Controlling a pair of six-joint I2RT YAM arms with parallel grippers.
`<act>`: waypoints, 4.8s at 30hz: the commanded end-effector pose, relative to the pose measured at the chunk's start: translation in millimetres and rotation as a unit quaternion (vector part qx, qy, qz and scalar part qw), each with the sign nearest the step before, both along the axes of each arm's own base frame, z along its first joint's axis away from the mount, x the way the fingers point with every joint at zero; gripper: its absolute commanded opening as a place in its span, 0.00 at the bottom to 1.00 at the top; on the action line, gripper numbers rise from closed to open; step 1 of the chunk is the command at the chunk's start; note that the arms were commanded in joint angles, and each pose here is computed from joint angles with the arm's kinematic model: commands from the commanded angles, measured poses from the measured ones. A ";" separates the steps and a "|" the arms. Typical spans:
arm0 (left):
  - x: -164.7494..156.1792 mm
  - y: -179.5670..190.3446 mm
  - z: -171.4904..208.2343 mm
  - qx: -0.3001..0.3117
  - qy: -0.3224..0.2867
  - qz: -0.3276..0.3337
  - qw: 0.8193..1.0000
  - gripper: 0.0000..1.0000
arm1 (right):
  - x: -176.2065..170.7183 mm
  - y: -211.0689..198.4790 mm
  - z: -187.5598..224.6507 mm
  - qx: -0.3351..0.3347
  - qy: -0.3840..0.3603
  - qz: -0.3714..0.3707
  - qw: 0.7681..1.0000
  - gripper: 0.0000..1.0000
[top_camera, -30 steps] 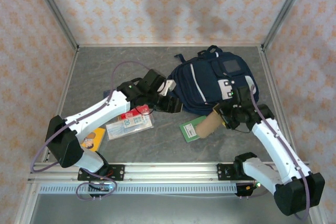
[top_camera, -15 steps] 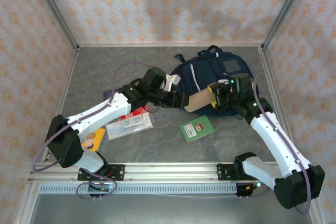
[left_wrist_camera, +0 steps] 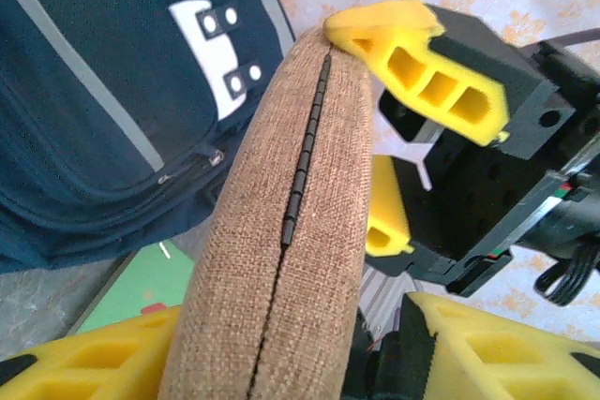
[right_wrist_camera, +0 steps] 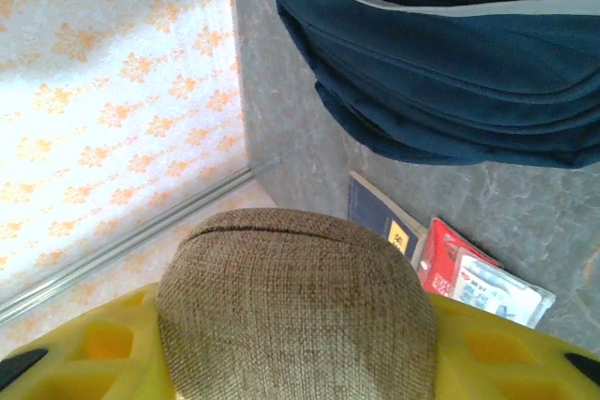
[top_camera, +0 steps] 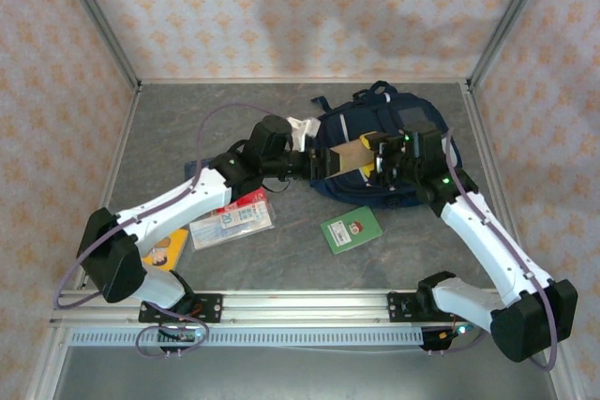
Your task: Pack the student bag
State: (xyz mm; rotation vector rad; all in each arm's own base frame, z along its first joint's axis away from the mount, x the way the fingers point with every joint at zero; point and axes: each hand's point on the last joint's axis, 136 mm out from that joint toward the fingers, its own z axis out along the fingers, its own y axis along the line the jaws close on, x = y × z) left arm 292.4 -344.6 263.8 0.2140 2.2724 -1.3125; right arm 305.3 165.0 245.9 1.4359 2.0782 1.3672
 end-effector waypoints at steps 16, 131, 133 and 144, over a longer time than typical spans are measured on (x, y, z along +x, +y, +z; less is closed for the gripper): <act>-2.3 17.7 26.6 -0.018 -0.035 0.022 0.999 0.16 | -3.8 -18.1 19.7 -0.145 -0.045 0.045 0.987 0.74; 72.0 0.9 -5.1 -0.114 0.030 0.065 0.991 0.14 | 60.4 46.7 0.2 -0.483 -0.269 0.431 0.713 0.00; 72.6 4.6 -12.9 -0.107 0.034 0.070 0.991 0.14 | 60.9 48.0 11.5 -0.482 -0.283 0.423 0.713 0.00; 91.5 5.0 -46.9 -0.088 0.055 0.083 0.991 0.14 | 56.9 44.3 63.2 -0.444 -0.337 0.370 0.743 0.00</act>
